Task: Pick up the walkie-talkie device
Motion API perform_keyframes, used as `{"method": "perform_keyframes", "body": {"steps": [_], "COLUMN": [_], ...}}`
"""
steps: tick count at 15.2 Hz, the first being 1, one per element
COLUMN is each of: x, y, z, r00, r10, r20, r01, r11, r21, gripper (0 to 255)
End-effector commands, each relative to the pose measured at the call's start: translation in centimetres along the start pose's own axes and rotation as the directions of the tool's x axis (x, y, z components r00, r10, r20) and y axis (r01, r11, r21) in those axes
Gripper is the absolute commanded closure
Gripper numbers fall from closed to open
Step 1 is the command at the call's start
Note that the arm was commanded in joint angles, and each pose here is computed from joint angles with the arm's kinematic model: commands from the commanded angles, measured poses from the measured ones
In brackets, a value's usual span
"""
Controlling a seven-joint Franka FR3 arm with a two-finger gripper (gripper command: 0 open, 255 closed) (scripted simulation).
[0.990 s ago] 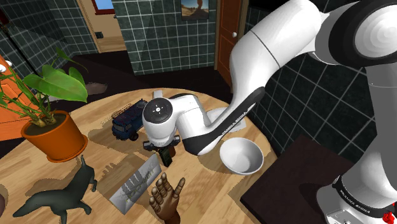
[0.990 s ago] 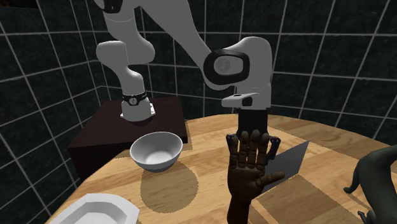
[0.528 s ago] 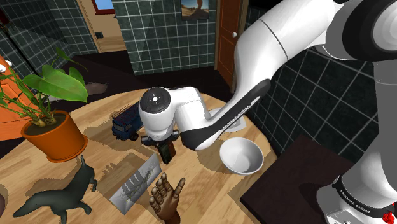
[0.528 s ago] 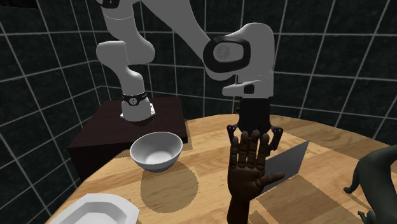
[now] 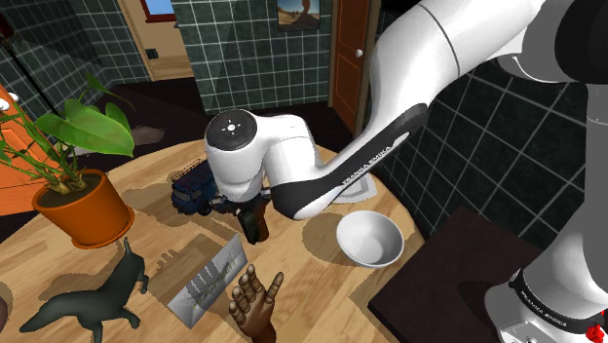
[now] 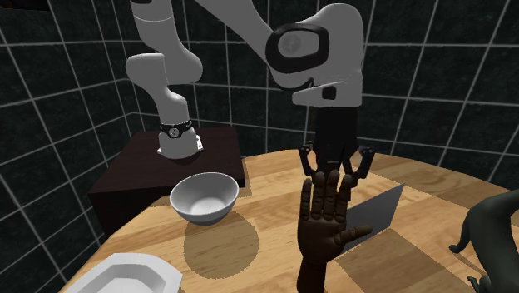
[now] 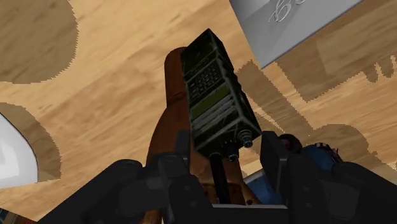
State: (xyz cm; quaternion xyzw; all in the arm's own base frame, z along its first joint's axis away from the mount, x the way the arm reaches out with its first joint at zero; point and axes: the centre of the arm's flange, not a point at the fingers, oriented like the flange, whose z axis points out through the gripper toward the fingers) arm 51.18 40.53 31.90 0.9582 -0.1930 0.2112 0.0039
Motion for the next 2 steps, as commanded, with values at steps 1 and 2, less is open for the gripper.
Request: {"method": "perform_keyframes", "body": {"steps": [1,2], "x": [0.38,0.38], "y": [0.05,0.05], "z": [-0.61,-0.61], "r00": [1.0,1.0], "r10": [0.0,0.0], "r20": [0.0,0.0], "r01": [0.0,0.0], "r11": [1.0,1.0], "r21": [0.0,0.0], "gripper": [255,255]}}
